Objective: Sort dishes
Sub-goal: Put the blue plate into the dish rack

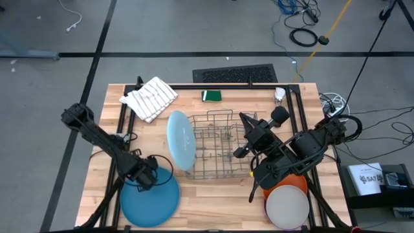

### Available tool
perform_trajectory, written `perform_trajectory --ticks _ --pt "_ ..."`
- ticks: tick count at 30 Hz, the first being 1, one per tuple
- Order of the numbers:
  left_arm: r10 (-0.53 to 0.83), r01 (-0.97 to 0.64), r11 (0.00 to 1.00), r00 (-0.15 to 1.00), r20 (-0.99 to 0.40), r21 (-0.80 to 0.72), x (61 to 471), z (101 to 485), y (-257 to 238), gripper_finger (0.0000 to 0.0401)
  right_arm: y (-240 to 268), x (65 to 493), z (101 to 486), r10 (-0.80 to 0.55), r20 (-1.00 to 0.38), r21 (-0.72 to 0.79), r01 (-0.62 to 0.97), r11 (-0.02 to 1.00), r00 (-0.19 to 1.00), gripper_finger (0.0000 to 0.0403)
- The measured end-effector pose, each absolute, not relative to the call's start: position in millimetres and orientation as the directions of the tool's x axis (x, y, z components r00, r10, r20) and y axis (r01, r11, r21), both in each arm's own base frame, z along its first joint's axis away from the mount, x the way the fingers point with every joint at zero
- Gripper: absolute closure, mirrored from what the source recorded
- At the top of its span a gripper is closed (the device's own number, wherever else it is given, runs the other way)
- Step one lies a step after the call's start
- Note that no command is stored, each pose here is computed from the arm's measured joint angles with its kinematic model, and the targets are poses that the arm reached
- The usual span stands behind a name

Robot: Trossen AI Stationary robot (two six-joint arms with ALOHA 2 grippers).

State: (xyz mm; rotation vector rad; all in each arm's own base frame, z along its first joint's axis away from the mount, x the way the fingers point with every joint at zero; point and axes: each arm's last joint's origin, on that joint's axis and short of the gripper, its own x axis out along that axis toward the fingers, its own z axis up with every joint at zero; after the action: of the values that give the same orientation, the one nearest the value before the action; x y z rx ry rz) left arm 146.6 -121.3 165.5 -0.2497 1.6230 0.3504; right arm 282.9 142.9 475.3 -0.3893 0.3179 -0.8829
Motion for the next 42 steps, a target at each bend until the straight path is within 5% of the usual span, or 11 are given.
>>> perform_trajectory --ticks 34,42 --pt "-0.07 -0.293 0.955 -0.109 -0.992 -0.035 148 143 -103 0.0277 143 283 474 -0.782 -0.133 -0.463 0.659 0.592 0.609 0.0403" --pt "-0.056 -0.303 0.953 -0.101 -0.993 -0.023 149 143 -103 0.032 162 308 450 -0.589 -0.39 -0.563 0.322 0.761 0.708 0.0399"
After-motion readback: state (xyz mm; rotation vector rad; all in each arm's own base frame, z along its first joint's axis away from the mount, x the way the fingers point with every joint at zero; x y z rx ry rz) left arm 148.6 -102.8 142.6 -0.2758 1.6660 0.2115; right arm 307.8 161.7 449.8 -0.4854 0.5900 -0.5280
